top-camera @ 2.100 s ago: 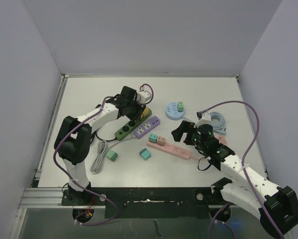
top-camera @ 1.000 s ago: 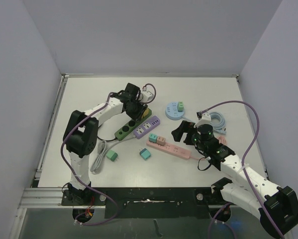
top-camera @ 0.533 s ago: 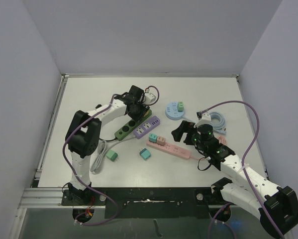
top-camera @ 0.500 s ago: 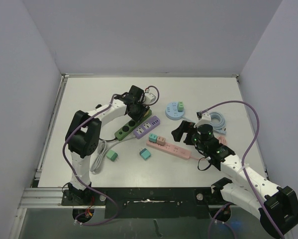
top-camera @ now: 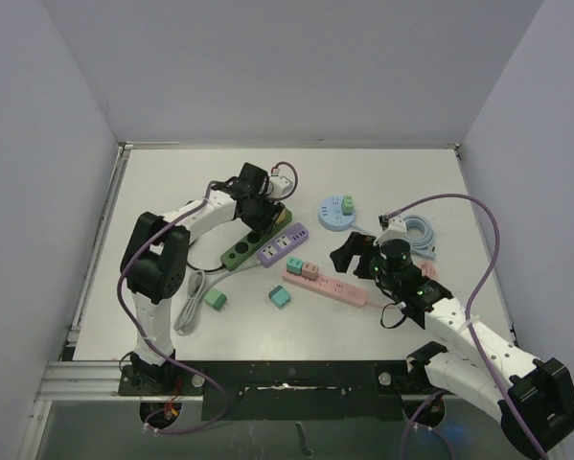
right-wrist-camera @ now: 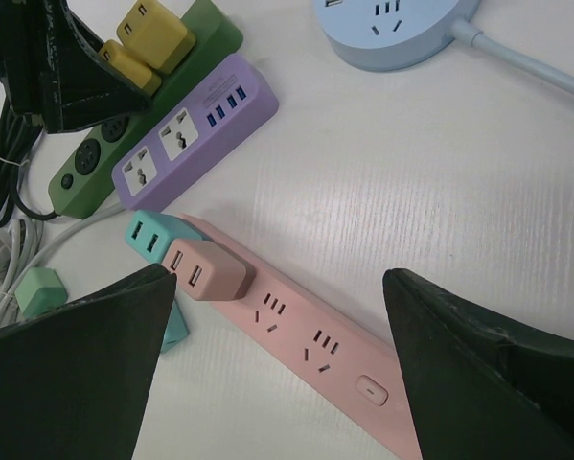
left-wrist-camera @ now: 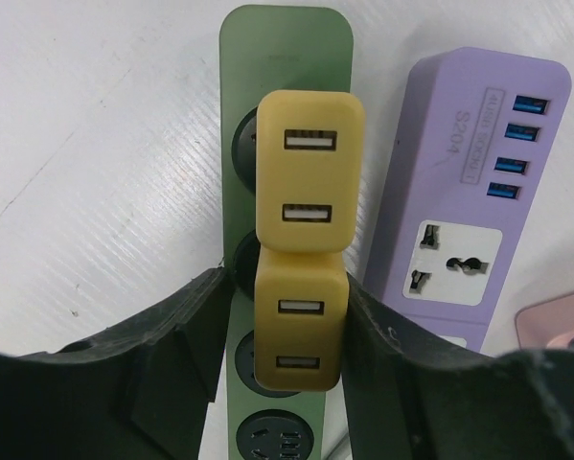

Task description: Insert the plug

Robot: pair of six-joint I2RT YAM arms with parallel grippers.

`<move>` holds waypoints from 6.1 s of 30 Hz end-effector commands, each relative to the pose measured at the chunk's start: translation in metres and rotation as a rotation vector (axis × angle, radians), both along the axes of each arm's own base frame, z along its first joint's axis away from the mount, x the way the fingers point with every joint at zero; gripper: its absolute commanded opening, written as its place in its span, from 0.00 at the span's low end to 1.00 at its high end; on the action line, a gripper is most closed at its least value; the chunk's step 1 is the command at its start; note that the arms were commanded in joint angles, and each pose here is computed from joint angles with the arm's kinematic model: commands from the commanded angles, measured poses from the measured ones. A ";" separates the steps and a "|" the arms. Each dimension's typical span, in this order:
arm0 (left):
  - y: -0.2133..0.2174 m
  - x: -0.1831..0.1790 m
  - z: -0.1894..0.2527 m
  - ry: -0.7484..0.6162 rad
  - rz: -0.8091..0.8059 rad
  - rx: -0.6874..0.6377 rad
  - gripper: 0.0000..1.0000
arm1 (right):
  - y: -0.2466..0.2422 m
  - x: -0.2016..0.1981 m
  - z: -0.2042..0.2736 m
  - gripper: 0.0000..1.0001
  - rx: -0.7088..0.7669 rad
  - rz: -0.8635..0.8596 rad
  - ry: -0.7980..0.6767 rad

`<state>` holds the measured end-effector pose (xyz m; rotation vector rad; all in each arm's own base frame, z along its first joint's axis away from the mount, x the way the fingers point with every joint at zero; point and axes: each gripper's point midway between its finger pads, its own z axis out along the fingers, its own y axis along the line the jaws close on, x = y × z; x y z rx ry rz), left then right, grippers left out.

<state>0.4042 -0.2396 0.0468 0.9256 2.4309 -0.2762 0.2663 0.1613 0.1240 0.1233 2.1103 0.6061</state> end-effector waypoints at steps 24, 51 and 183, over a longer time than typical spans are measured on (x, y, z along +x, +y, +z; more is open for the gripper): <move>0.028 0.010 0.141 -0.309 0.210 -0.278 0.53 | 0.003 0.008 0.020 0.96 0.004 0.021 -0.067; 0.122 -0.108 0.142 -0.019 0.719 -0.765 0.72 | 0.150 -0.039 -0.016 0.84 -0.502 0.390 0.074; -0.071 -0.075 0.243 -0.825 0.222 -0.953 0.14 | 0.132 0.052 0.182 0.57 1.111 -0.153 0.035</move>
